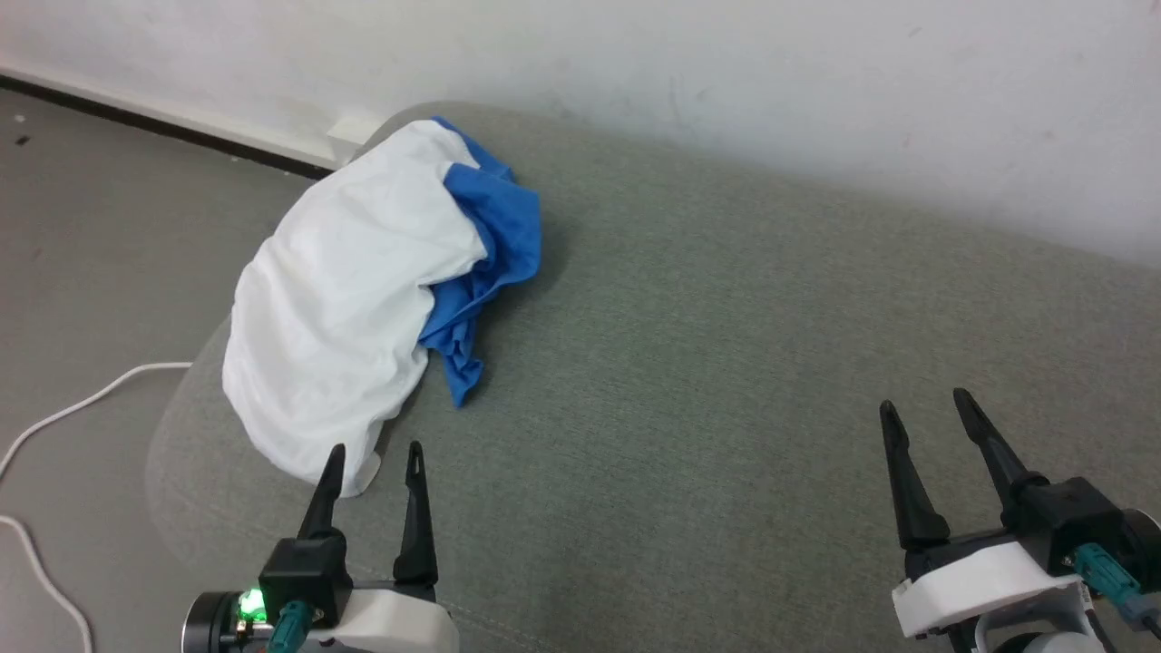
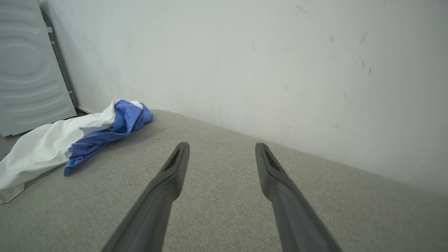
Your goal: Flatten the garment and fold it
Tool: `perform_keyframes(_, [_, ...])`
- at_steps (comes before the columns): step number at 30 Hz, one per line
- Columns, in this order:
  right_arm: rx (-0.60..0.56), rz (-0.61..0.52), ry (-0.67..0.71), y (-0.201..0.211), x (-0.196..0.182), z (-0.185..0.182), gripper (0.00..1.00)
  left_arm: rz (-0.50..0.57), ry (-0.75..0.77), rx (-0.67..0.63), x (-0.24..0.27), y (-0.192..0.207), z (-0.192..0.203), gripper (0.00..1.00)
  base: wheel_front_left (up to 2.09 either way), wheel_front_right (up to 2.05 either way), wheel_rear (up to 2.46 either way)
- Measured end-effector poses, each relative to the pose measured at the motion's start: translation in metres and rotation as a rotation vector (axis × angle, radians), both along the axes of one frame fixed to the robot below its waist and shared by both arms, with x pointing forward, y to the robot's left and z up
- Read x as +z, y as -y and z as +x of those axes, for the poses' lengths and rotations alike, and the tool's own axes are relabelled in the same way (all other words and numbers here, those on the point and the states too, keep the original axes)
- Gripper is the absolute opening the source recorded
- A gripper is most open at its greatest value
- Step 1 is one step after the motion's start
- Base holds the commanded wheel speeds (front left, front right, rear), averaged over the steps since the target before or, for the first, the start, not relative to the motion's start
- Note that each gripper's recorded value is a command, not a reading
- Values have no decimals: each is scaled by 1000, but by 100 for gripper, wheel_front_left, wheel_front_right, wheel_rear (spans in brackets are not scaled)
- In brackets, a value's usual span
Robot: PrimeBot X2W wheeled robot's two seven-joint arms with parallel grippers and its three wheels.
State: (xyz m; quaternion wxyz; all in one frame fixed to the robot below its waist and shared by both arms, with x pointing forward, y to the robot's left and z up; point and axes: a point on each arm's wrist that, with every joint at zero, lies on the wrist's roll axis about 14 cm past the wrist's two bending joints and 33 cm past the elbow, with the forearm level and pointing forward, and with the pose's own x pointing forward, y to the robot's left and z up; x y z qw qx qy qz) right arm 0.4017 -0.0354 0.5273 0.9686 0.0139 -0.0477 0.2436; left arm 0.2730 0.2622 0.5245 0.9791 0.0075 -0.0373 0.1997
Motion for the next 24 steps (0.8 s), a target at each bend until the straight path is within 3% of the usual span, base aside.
perform_keyframes(24, [150,23,27,-51,2,-6,100,2,38,144,3,-22,-42,100,0,0,0])
